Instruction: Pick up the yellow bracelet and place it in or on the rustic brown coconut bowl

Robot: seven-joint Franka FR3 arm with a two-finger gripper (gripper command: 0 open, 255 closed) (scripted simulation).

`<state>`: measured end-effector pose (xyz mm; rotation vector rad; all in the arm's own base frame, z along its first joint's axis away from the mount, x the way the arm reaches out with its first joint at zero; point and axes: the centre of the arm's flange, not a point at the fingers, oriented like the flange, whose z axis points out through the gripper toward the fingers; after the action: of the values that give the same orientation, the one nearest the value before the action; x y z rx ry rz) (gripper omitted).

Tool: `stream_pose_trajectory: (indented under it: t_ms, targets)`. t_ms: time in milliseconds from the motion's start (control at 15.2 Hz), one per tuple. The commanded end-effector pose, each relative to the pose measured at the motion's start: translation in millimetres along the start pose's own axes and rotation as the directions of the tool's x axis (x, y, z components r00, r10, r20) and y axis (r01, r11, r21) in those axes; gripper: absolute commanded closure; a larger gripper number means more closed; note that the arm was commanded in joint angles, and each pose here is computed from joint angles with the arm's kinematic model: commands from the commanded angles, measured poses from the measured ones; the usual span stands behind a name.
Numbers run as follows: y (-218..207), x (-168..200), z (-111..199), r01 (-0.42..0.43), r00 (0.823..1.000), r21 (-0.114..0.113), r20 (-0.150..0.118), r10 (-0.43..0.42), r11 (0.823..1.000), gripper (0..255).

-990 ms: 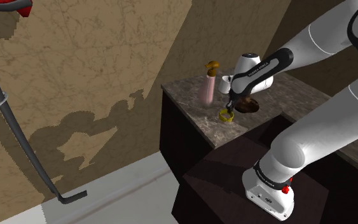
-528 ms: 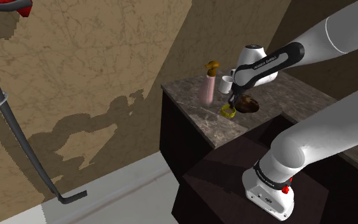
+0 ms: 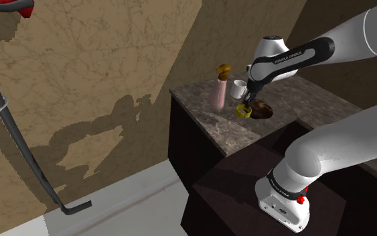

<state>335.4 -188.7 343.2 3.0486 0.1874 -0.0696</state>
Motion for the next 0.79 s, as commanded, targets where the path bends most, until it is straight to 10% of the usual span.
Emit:
stream_pose_trajectory:
  t_ms: [0, 726]
  targets:
    - [1, 0, -10, 0.0, 1.0, 0.0, 0.001, 0.0, 1.0, 255]
    - [120, -14, -16, 0.0, 1.0, 0.0, 0.001, 0.0, 1.0, 255]
